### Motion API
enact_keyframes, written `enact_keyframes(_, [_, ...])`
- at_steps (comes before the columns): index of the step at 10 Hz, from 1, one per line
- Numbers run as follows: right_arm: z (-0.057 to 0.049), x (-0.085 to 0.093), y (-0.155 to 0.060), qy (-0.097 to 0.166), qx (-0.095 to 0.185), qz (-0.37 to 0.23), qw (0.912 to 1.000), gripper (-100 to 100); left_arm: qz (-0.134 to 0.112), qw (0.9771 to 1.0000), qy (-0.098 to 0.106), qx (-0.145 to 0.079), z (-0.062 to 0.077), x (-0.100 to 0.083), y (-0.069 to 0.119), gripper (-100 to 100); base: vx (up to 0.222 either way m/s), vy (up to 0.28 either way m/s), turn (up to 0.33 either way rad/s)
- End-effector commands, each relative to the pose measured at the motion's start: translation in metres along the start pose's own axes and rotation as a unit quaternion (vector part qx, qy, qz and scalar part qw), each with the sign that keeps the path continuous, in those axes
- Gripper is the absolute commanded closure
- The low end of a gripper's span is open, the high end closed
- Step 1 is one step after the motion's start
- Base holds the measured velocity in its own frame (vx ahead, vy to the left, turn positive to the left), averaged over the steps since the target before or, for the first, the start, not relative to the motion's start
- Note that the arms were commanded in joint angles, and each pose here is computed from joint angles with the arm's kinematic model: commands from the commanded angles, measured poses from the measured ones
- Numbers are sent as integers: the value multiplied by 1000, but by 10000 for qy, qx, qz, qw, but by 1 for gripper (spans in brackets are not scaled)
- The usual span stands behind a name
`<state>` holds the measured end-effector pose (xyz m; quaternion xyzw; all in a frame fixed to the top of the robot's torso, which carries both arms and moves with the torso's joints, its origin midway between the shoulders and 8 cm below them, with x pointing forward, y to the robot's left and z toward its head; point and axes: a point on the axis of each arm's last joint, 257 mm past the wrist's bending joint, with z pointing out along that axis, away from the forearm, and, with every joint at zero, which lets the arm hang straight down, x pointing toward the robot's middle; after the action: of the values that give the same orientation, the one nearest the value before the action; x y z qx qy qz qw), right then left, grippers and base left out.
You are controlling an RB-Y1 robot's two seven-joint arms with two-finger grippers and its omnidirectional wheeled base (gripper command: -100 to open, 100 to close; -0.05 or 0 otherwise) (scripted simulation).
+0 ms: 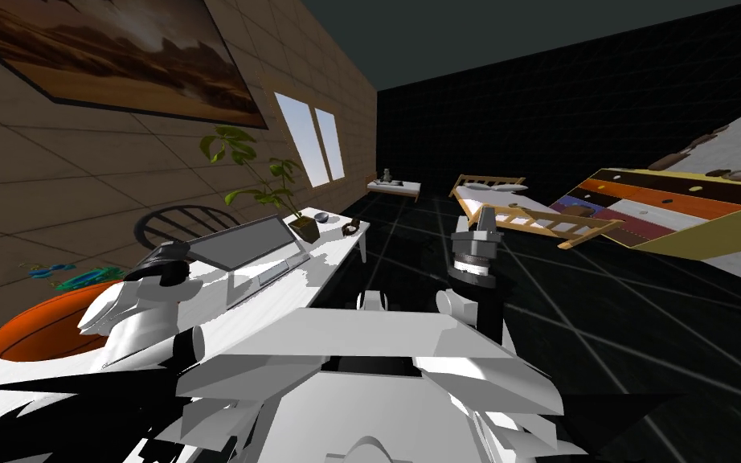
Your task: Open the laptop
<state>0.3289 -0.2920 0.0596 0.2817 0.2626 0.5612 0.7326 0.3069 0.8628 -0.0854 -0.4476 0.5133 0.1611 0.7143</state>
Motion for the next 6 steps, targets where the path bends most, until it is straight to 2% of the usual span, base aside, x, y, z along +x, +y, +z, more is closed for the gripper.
enact_keyframes(1, [0,0,0,0,0,0,10000,0,18,9999,-48,-115,-9,-14,27,100,24,-12,-58])
enact_keyframes(2, [0,0,0,0,0,0,10000,0,0,9998,-98,-166,-16,-23,41,100,29,-12,-85])
enact_keyframes(3, [0,0,0,0,0,0,10000,0,26,9998,-87,-183,-17,-23,44,100,22,-10,-63])
enact_keyframes(4, [0,0,0,0,0,0,10000,0,39,9996,-129,-248,-26,-33,59,100,22,-20,-127])
enact_keyframes(5, [0,0,0,0,0,0,10000,0,39,9996,-129,-248,-26,-33,59,100,20,-14,-43])
enact_keyframes(6, [0,0,0,0,0,0,10000,0,7,9994,-194,-279,-33,-44,69,100,24,-15,-71])
